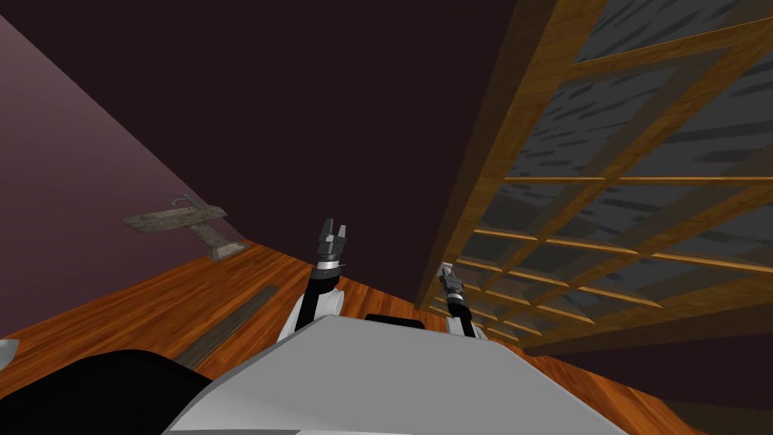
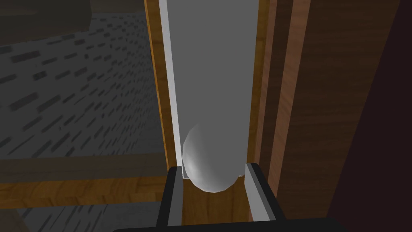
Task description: Pull the door open
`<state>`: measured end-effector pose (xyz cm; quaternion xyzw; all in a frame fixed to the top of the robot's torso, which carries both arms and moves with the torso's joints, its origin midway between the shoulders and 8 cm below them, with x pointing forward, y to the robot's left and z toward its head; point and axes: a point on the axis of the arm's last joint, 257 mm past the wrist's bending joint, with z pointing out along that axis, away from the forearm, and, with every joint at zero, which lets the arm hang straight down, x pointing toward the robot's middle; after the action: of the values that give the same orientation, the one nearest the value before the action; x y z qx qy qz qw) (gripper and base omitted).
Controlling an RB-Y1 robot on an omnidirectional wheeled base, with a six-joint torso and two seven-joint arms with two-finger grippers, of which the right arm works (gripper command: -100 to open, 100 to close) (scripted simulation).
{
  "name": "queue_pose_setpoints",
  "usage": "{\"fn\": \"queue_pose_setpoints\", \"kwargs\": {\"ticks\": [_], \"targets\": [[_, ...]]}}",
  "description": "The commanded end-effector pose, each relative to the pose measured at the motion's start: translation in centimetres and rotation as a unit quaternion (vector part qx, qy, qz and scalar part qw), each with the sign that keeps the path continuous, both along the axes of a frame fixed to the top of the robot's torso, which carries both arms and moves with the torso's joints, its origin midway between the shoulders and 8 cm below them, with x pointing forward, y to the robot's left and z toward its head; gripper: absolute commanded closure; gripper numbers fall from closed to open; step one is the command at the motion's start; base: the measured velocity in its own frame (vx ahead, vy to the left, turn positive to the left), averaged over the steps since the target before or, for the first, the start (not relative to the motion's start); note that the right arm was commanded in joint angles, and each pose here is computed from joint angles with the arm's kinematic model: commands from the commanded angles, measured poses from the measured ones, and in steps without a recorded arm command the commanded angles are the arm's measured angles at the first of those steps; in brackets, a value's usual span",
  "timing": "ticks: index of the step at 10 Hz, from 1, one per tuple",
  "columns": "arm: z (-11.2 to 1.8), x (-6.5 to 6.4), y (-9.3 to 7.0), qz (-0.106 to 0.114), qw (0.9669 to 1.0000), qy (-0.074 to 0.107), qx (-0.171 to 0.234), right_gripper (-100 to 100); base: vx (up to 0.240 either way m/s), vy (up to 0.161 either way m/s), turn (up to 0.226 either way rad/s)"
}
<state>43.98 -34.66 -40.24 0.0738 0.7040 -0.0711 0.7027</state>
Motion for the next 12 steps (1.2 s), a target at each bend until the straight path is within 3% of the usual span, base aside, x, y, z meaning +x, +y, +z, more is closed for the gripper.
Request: {"fn": "queue_pose_setpoints", "kwargs": {"ticks": [1,2,8,12], "targets": [[-0.2,0.1,0.5,0.003,1.0,0.003,0.002,100,0.0,0.0,0.0],[-0.1,-0.3,-0.3,-0.003,0.9999,-0.004,0.016,100,-0.018,-0.003,0.058],[-0.2,-1.5,-1.4,-0.014,0.9969,-0.018,0.075,100,-0.016,-0.005,0.079],[-0.4,-2.6,-2.3,-0.024,0.9909,-0.033,0.129,100,-0.014,-0.003,0.092]]}}
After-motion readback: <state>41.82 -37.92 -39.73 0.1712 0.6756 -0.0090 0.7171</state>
